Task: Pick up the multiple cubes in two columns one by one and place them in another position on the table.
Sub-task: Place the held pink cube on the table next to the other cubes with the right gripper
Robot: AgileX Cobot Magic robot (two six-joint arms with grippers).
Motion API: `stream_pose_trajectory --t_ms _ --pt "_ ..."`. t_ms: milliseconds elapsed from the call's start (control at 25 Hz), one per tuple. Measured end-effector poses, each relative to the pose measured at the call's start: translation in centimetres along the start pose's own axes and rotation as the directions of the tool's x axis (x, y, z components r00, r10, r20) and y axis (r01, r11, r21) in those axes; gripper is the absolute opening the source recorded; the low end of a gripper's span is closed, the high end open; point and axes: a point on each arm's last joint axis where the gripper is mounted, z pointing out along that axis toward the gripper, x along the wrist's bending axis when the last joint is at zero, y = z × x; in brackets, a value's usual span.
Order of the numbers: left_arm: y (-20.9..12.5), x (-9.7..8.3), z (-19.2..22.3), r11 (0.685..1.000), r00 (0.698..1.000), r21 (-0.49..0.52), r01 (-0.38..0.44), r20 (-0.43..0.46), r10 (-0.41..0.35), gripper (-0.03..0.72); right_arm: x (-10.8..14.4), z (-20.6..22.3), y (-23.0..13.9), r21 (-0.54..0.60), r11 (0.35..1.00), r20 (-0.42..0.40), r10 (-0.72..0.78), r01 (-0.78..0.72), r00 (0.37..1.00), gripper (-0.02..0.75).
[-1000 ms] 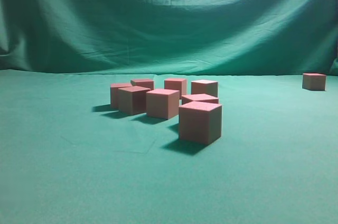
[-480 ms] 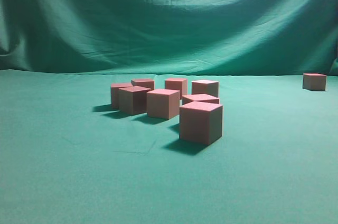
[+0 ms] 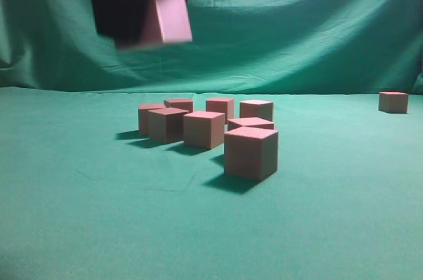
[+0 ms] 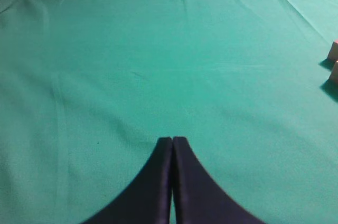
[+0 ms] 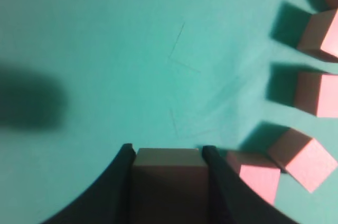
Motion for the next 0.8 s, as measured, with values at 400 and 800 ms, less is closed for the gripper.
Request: stream_pose_trajectory --t_ms 400,800 --pt "0.0 0.0 0.0 1.000 1.000 0.000 0.000 0.000 0.000 0.000 -1.6 3.7 -1.5 -0.087 0.995 0.032 -0.045 0.048 0.998 0.250" --pt "0.0 0.0 0.0 1.000 1.000 0.000 0.000 0.000 0.000 0.000 -2.3 6.5 -1.5 -0.047 0.995 0.014 -0.093 0.094 0.996 0.250"
